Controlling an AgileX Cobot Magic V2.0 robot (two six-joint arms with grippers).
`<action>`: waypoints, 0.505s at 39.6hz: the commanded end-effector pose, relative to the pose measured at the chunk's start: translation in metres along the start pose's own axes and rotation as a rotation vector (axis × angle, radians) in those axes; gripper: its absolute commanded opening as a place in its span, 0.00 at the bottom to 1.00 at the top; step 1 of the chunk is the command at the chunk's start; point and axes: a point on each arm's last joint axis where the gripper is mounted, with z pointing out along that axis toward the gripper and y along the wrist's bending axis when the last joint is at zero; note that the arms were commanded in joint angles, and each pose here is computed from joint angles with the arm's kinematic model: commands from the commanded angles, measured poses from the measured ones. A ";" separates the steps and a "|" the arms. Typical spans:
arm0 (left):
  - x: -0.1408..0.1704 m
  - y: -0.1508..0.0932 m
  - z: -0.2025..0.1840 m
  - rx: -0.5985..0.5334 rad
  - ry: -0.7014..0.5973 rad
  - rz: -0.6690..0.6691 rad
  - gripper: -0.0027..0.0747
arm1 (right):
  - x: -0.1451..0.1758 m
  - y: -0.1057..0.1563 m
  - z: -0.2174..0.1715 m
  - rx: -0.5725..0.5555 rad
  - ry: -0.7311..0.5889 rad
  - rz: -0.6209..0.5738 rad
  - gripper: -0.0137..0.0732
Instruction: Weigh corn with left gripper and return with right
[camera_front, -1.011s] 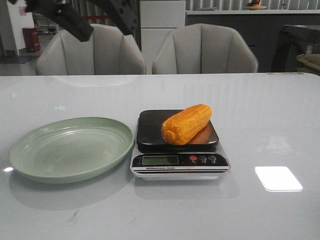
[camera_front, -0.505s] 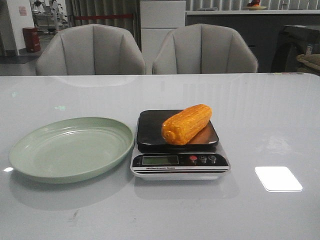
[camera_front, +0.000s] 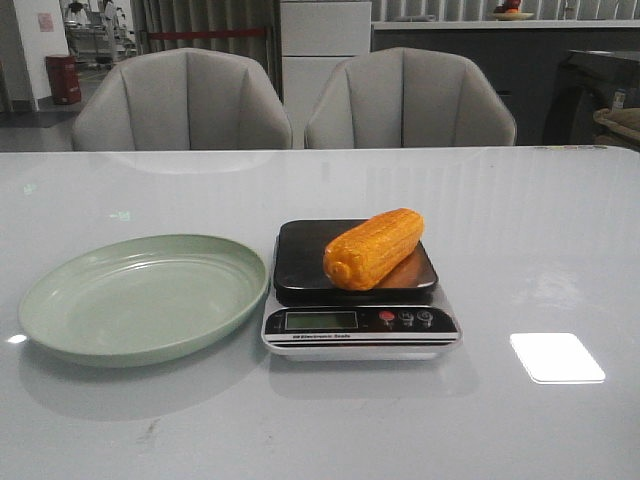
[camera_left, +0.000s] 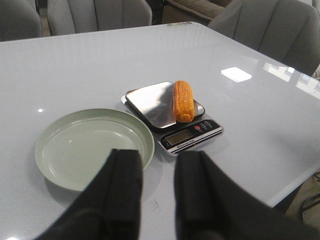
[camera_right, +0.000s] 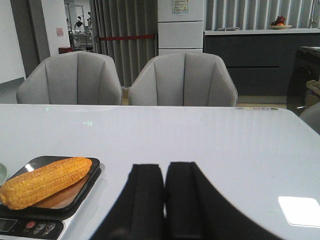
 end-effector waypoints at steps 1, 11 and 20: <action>-0.010 -0.001 -0.007 0.003 -0.094 0.014 0.20 | -0.006 0.000 -0.002 -0.005 -0.102 -0.014 0.34; -0.007 0.000 -0.006 0.002 -0.083 0.013 0.18 | -0.021 0.001 -0.004 -0.014 -0.226 0.028 0.34; -0.008 0.000 -0.006 0.002 -0.085 0.013 0.18 | -0.062 0.005 0.001 -0.010 -0.182 0.009 0.34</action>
